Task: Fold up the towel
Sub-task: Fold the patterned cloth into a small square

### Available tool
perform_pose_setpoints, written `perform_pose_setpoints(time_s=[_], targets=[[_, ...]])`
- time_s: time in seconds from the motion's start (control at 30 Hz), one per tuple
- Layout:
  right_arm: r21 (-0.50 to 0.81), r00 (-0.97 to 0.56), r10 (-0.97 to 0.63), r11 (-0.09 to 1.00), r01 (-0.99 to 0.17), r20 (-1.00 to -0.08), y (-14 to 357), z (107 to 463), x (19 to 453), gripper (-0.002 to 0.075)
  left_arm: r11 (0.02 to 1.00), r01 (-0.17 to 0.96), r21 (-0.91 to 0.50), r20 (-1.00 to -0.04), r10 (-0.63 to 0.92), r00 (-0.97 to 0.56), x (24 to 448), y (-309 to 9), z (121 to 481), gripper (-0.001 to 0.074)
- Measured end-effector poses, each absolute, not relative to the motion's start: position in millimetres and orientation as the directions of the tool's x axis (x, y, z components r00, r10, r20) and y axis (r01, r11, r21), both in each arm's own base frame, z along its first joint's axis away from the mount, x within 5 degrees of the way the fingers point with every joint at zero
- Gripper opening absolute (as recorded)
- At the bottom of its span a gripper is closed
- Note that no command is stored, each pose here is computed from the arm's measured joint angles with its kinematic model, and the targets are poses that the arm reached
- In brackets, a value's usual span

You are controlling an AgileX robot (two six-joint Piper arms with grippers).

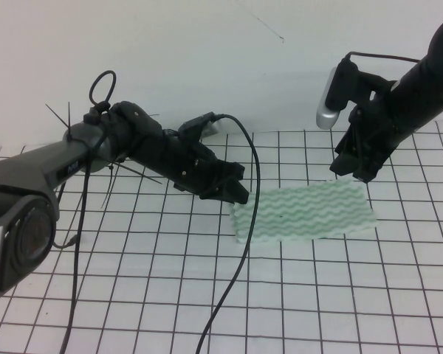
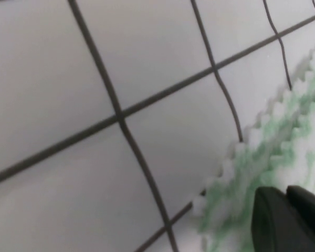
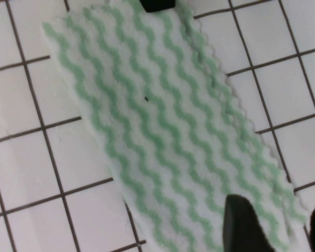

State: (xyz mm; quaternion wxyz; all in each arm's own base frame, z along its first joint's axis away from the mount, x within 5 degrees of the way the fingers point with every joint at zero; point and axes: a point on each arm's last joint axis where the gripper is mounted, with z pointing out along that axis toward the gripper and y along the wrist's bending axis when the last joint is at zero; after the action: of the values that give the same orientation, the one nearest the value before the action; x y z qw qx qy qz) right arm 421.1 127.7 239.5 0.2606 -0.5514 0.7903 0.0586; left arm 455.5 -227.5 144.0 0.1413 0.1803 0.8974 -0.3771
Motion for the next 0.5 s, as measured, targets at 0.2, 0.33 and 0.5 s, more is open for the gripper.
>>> perform_pose_setpoints(time_s=[0.2,0.33,0.5], targets=[[-0.198,-0.255,-0.841,0.386,-0.901,-0.478,127.7,239.6,421.4,0.0275,0.639,0.468,-0.611,-0.441,0.217,-0.871,462.4,-229.9,159.7,0.0000],[-0.201,-0.253,-0.841,0.385,-0.901,-0.478,127.7,239.7,421.6,0.0274,0.653,0.498,-0.571,-0.458,0.249,-0.853,465.6,-228.7,168.5,0.0000],[-0.201,-0.253,-0.841,0.385,-0.901,-0.478,127.7,239.7,421.6,0.0274,0.663,0.509,-0.549,-0.433,0.296,-0.852,462.9,-226.3,164.3,0.0000]])
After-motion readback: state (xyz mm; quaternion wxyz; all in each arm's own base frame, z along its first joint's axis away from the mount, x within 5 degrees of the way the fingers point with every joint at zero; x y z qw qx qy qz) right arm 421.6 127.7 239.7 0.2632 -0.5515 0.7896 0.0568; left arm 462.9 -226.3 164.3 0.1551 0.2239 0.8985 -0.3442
